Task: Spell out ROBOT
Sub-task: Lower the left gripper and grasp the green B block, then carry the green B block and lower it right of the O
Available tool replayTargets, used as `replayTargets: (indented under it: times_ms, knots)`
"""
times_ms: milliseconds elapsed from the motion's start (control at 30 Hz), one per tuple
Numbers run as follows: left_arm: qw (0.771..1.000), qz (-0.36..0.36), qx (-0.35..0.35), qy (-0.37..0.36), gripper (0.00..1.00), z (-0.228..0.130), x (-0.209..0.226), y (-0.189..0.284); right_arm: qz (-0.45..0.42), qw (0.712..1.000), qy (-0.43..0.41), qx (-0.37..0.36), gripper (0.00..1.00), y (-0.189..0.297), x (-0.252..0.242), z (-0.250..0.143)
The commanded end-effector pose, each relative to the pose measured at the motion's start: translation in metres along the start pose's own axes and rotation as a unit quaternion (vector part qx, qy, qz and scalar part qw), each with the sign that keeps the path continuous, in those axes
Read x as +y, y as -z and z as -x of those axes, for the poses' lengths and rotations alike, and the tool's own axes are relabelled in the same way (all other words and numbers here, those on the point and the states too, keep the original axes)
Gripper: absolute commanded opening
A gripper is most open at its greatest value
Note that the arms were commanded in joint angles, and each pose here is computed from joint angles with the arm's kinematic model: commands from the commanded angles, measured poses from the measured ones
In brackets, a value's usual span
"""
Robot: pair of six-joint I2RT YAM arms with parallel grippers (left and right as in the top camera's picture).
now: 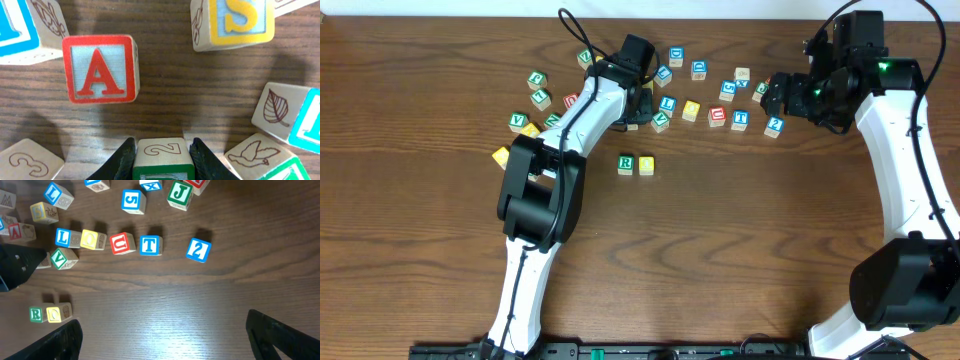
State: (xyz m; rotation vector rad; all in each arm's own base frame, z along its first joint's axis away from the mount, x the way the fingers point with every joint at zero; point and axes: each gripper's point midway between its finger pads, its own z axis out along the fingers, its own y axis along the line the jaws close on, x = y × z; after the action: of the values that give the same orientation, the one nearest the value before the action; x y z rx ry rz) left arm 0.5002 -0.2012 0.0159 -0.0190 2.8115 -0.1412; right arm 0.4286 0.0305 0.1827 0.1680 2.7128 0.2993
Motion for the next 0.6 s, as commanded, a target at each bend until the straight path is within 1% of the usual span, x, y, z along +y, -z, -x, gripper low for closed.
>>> replayTargets:
  times_ms: [0,167,300,400,567]
  knots:
    - [1.0,-0.005,-0.023,0.0,0.27,0.012,-0.004,0.027,0.003,1.0,-0.004,0.007,0.99,-0.004,0.002,-0.002]
    - [0.999,-0.012,-0.038,-0.001,0.27,0.017,-0.007,0.06,0.003,1.0,-0.004,0.007,0.99,-0.004,0.002,-0.002]
    - [0.999,-0.017,-0.038,-0.011,0.27,0.011,-0.016,0.086,0.003,1.0,-0.004,0.007,0.99,-0.004,0.002,-0.002]
    - [0.999,-0.015,-0.019,-0.025,0.27,-0.006,-0.028,0.096,0.003,1.0,-0.004,0.007,0.99,-0.004,0.002,-0.002]
    - [0.999,-0.004,0.033,-0.041,0.27,-0.048,-0.05,0.097,0.003,1.0,-0.004,0.007,0.99,-0.004,0.002,-0.002]
